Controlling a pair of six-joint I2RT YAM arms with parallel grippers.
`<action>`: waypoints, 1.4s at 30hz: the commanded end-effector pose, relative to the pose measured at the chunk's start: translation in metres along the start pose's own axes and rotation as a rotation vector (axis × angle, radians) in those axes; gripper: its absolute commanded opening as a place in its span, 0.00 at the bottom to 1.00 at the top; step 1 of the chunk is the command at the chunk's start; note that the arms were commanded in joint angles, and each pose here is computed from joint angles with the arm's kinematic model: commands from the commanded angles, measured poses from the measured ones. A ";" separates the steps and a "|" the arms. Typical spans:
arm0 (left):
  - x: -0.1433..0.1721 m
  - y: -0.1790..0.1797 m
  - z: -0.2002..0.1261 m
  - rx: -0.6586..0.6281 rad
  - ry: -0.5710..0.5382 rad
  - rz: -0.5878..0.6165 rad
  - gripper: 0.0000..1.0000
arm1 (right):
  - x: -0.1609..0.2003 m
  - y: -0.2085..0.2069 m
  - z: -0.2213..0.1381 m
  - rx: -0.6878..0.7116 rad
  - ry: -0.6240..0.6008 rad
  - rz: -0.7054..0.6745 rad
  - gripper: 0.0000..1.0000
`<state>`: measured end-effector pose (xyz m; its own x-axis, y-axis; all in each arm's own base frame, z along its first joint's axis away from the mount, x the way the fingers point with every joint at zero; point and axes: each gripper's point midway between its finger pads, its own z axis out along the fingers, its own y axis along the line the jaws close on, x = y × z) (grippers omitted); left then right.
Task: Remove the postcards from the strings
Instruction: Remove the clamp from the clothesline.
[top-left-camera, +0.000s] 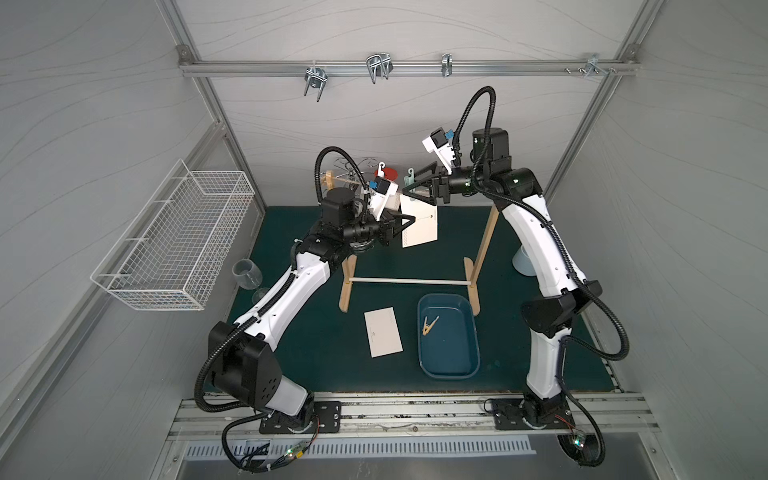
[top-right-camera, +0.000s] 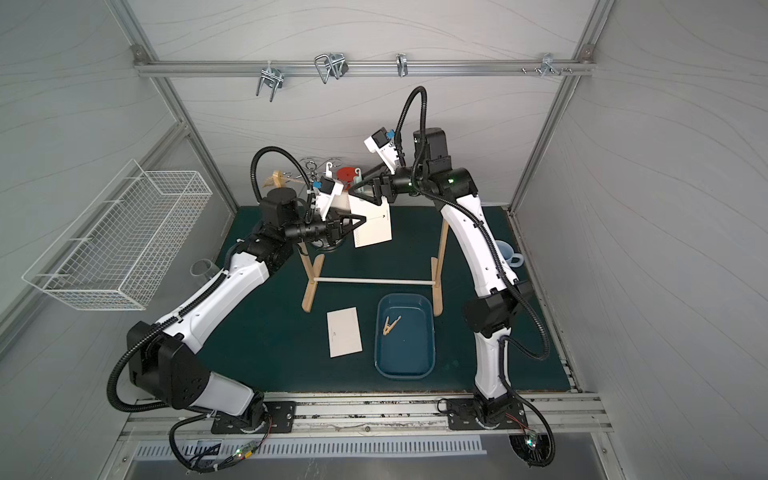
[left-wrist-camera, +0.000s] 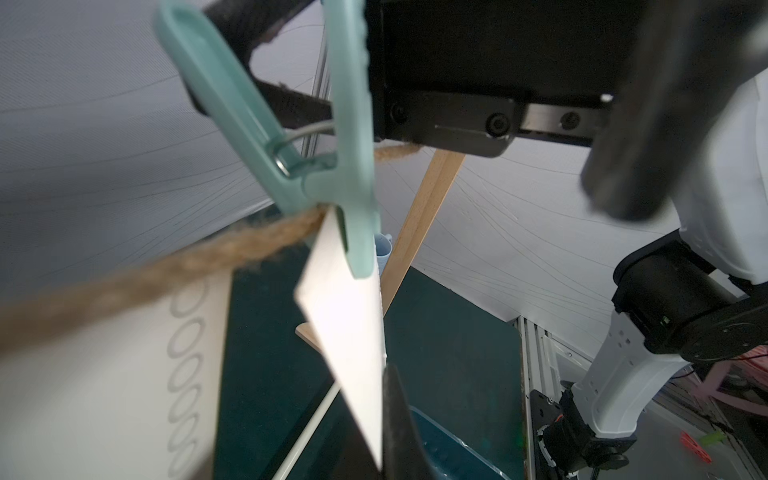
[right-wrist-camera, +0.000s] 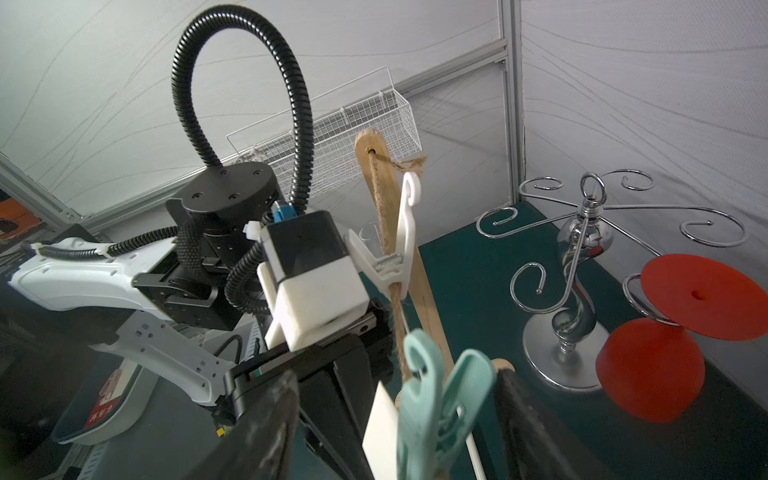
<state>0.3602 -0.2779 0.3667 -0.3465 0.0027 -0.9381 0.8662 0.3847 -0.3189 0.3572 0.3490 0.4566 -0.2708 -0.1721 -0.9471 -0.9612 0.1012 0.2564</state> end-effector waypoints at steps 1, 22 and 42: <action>-0.020 -0.012 -0.002 0.038 -0.037 0.063 0.00 | 0.007 0.004 0.007 -0.044 0.022 0.013 0.74; -0.018 -0.009 -0.001 0.042 -0.025 0.054 0.00 | 0.003 0.017 -0.006 -0.122 0.002 0.012 0.53; -0.020 -0.009 -0.004 0.039 -0.030 0.055 0.00 | 0.006 0.020 -0.007 -0.160 0.002 0.027 0.41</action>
<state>0.3580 -0.2766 0.3624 -0.3645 0.0154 -0.9311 0.8656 0.3743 -0.3326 0.3467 0.3448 0.4571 -0.2841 -0.1664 -0.9442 -0.9572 -0.0082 0.2895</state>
